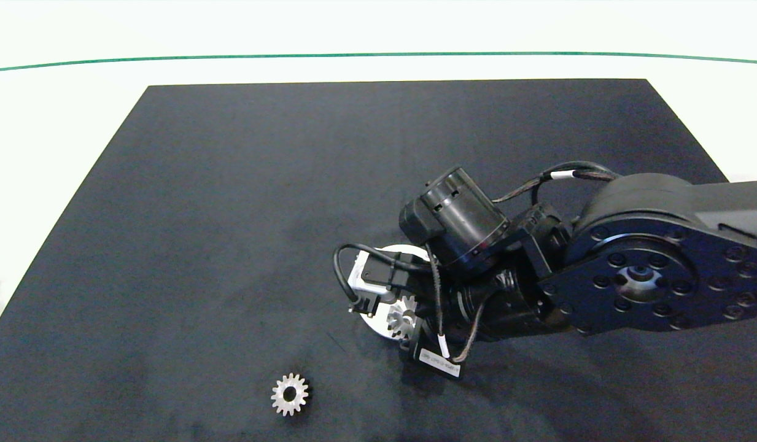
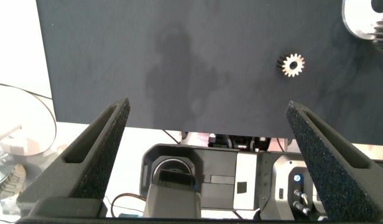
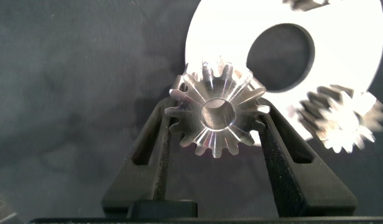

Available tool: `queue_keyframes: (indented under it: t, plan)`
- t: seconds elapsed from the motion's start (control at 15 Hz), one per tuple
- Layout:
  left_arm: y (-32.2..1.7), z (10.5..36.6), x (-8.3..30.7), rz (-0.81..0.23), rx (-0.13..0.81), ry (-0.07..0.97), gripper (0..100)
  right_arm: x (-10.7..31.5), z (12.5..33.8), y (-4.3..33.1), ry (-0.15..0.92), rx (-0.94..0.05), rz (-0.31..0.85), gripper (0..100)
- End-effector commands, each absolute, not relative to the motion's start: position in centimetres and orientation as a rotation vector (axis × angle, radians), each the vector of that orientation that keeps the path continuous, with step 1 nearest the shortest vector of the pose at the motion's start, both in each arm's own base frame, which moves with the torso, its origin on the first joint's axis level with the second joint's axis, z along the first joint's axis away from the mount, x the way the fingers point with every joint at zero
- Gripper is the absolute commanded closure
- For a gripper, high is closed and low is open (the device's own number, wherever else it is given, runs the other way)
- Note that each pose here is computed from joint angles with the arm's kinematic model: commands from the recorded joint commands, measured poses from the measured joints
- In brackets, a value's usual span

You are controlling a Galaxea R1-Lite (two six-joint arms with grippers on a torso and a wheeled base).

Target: Remove an incorrectly installed larger gear and replace it with the correct smaller gear

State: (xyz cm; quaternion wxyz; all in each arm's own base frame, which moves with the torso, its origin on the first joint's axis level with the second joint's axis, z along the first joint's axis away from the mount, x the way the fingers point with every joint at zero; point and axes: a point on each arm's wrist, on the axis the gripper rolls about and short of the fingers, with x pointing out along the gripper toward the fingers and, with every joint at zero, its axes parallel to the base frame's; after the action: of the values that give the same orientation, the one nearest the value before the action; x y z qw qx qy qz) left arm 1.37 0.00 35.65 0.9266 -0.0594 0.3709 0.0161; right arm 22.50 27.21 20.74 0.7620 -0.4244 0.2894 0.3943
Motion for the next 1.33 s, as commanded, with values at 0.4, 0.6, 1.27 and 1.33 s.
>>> queue_keyframes:
  t: [0.4, 0.6, 1.27, 1.33]
  plan:
    - [0.0, 35.6, 1.3, 0.031, -0.121, 0.77, 0, 20.1, 21.9, 22.2, 0.659, -0.895, 0.813, 99]
    - [0.0, 35.7, 1.3, 0.031, -0.123, 0.764, 0, 19.3, 20.8, 19.2, 0.731, -0.889, 0.782, 99]
    - [0.0, 35.7, 1.2, 0.03, -0.122, 0.761, 0, 18.6, 16.9, 17.3, 0.815, -0.813, 0.76, 99]
    - [0.0, 35.7, 1.2, 0.03, -0.122, 0.761, 0, 18.7, 16.8, 17.0, 0.825, -0.811, 0.751, 99]
